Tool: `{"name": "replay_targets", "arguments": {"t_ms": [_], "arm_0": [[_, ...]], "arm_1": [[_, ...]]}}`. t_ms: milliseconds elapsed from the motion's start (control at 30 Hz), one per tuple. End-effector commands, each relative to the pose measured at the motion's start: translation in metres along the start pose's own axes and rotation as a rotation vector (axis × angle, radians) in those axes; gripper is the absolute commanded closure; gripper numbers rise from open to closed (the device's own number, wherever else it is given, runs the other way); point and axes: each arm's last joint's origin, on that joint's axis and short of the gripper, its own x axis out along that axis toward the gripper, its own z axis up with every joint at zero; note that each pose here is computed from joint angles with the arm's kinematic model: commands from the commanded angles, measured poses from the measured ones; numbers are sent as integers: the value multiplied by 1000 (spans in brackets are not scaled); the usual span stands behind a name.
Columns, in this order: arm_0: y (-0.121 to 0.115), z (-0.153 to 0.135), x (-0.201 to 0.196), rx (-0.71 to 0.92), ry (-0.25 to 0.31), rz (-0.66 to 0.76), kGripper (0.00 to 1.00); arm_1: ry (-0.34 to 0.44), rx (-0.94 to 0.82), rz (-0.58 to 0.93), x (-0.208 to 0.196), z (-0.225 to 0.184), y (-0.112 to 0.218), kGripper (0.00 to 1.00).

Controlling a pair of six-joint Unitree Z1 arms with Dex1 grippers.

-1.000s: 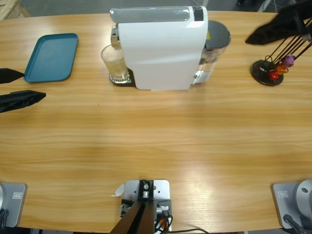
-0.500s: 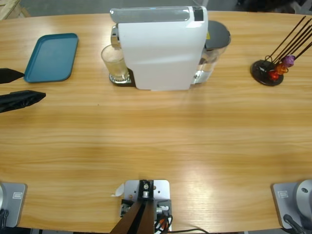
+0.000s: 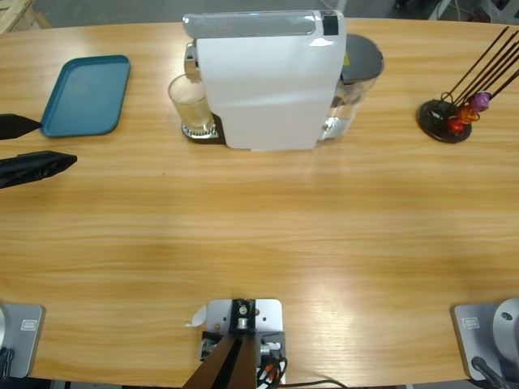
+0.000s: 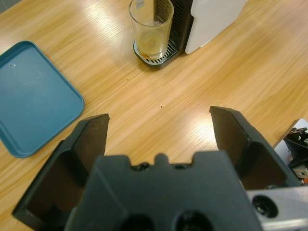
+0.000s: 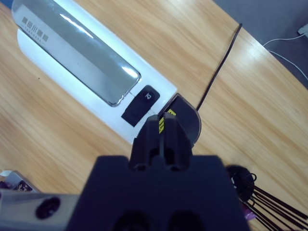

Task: Pour coffee

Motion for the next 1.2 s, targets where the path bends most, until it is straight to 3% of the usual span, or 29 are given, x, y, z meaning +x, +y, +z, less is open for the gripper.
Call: {"name": "replay_targets", "arguments": {"t_ms": [33, 233, 400, 433, 500, 1200], "arm_0": [[-1, -6, 8, 8, 37, -18, 92], [-1, -6, 8, 8, 37, -21, 92], [-1, -6, 9, 9, 38, -24, 92], [-1, -6, 8, 9, 37, -24, 92], [-1, -6, 8, 9, 37, -24, 92], [-1, -6, 9, 9, 39, -21, 92]], "arm_1": [[9, 3, -24, -9, -8, -3, 620], [3, 5, -44, -15, -16, -2, 606], [28, 1, -30, 10, 4, -6, 619], [31, -1, -25, 14, 9, -7, 663], [38, -1, -7, 24, 17, -8, 991], [149, -1, 63, 64, 8, -5, 1000]]}}
